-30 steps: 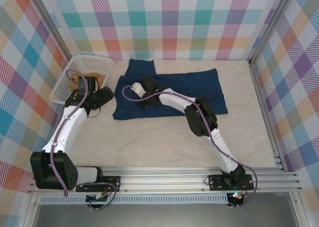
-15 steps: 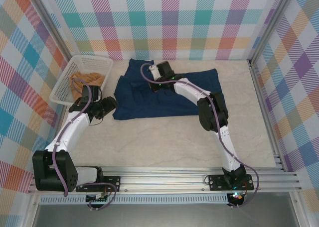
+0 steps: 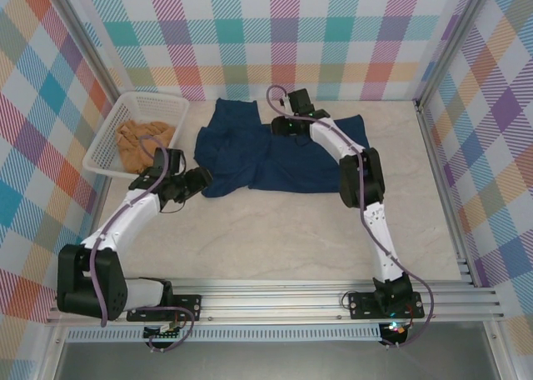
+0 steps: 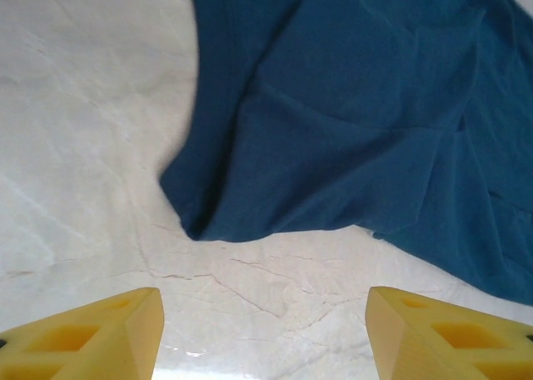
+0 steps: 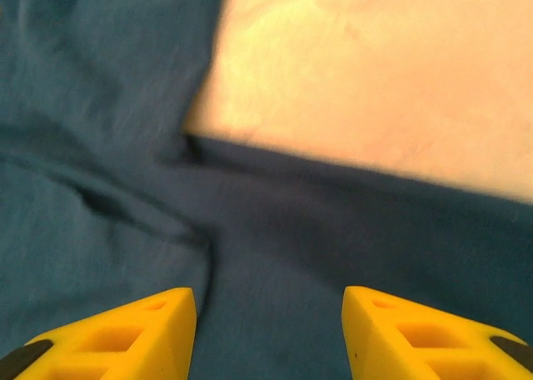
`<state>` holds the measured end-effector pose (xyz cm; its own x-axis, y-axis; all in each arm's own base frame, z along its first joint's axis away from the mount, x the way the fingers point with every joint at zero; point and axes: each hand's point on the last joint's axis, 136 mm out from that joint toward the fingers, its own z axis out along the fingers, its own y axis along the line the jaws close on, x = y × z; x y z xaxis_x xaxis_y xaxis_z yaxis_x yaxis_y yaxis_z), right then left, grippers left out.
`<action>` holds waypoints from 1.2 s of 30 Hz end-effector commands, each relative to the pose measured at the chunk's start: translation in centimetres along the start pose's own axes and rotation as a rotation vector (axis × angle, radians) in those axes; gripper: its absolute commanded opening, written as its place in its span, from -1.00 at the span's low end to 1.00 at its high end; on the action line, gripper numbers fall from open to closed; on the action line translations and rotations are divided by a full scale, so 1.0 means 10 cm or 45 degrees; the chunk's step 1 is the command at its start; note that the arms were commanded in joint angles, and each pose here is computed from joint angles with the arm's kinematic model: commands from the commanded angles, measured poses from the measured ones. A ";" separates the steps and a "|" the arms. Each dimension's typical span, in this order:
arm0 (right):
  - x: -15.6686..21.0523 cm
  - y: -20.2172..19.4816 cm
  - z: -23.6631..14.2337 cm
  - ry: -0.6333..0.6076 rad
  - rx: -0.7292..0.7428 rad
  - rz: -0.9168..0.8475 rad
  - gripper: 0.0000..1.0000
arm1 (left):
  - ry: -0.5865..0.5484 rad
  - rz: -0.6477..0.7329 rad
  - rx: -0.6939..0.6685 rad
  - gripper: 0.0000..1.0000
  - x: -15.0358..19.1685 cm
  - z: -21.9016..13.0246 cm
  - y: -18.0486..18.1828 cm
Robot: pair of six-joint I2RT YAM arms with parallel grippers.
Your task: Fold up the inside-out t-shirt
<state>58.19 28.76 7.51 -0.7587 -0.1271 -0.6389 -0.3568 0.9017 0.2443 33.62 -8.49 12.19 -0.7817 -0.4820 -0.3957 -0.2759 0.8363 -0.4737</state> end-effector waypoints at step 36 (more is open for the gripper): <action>2.26 -1.60 -1.62 0.615 0.501 0.552 -0.02 | 0.078 0.112 -0.550 -0.85 0.08 0.52 0.91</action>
<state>39.70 6.50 2.16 -0.9659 0.1403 -0.2175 0.1170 0.9863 0.1166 34.89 -4.73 3.16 -0.8419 -0.4040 -0.3579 -0.3787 0.9146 -0.1415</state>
